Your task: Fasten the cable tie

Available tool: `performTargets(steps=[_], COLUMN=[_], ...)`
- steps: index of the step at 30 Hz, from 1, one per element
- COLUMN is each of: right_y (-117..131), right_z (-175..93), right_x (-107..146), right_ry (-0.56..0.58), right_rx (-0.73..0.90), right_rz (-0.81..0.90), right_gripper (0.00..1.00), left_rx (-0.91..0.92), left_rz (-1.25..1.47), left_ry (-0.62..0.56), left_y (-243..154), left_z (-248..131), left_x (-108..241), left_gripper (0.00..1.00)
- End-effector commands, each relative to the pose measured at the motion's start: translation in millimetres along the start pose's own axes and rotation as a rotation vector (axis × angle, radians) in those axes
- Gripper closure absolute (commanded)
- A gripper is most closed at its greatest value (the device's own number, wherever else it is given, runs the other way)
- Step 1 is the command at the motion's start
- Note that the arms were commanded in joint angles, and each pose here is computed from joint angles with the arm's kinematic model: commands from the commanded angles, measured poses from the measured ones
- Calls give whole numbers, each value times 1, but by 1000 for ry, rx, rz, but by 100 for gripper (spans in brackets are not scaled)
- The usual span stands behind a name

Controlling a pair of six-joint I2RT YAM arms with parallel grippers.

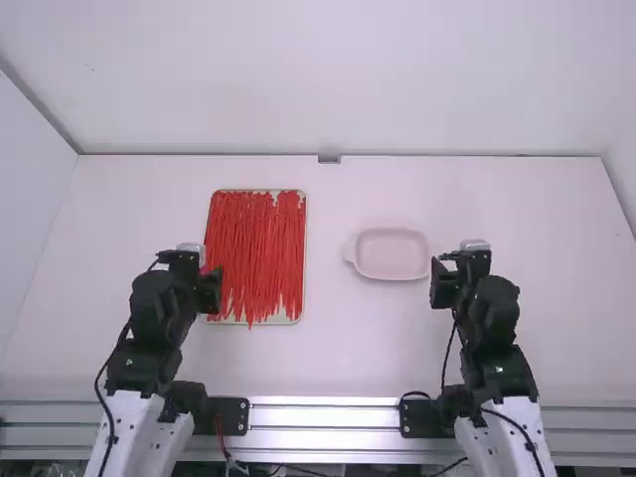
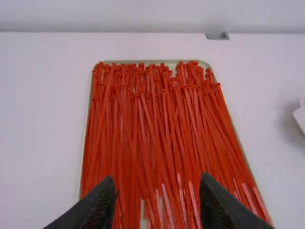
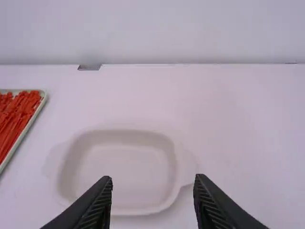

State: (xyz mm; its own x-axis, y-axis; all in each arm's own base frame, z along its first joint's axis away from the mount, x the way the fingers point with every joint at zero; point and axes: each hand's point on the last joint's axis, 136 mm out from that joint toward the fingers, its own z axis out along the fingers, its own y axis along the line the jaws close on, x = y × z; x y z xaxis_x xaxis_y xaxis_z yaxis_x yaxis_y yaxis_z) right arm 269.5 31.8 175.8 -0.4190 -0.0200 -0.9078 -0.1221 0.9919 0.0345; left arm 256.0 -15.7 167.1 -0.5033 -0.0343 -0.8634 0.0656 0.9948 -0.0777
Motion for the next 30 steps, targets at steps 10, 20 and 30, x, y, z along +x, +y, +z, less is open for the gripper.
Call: performTargets(steps=[10,20,30], right_y=[21,37,47], right_z=[19,43,60], right_x=[-36,-46,-47], right_ry=[101,208,288], right_rx=[-65,-104,-119], right_rz=[-10,-22,7], right_gripper=[31,15,5], left_rx=[42,62,77], left_rz=[-99,-157,-204], left_ry=[151,291,389], left_y=[-6,-8,-13], left_z=[9,23,35], left_x=[-28,-38,-42], left_gripper=[32,15,4])
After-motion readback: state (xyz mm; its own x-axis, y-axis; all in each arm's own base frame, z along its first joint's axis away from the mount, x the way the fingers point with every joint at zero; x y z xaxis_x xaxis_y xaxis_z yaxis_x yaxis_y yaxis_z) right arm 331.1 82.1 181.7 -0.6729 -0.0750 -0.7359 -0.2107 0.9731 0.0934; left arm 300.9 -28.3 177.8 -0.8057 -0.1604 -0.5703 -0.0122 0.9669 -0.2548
